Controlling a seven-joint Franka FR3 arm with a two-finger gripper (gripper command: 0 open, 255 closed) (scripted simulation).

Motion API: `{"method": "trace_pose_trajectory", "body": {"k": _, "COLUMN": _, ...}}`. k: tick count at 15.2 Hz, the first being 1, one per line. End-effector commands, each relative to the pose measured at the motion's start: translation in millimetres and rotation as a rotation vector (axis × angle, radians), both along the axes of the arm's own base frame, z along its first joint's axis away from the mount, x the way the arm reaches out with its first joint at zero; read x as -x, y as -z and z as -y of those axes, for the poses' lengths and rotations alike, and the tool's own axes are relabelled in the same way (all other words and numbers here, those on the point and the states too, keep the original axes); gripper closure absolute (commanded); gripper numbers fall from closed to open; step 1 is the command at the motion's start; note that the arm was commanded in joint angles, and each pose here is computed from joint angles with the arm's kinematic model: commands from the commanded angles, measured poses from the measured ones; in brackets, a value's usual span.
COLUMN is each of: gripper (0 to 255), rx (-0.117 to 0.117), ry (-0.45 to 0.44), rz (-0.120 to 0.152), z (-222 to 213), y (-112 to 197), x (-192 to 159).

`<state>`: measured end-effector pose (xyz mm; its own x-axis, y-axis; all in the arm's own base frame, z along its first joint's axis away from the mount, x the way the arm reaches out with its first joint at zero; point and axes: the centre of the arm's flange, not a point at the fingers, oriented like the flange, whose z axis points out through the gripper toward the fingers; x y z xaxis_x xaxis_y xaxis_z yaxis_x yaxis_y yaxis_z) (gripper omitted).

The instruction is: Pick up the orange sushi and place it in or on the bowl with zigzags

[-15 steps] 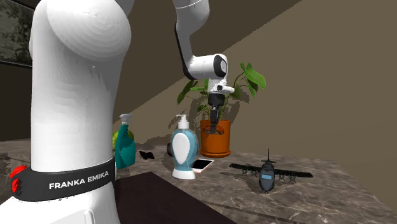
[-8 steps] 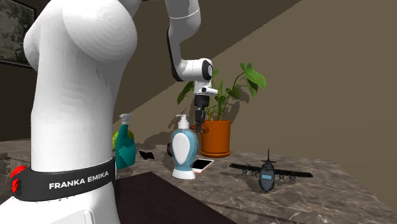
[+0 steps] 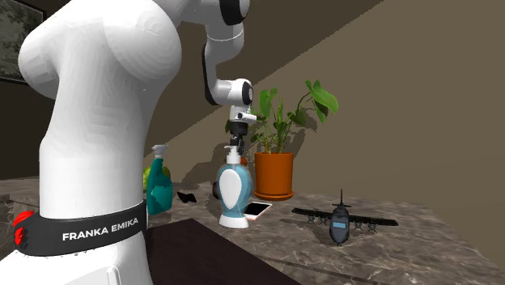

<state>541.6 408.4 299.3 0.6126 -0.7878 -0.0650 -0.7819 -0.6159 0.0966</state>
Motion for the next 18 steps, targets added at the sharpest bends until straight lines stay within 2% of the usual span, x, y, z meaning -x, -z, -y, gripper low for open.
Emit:
{"method": "trace_pose_trajectory", "body": {"k": 1, "gripper": 255, "rx": 0.000, "ry": 0.001, "rz": 0.000, "z": -20.4, "y": 7.2, "x": 3.3}}
{"method": "trace_pose_trajectory", "body": {"k": 13, "gripper": 255, "rx": 0.000, "ry": 0.001, "rz": 0.000, "z": -20.4, "y": 70.6, "x": 3.3}}
{"method": "trace_pose_trajectory", "body": {"k": 18, "gripper": 255, "rx": 0.000, "ry": 0.001, "rz": 0.000, "z": -20.4, "y": 72.4, "x": 3.3}}
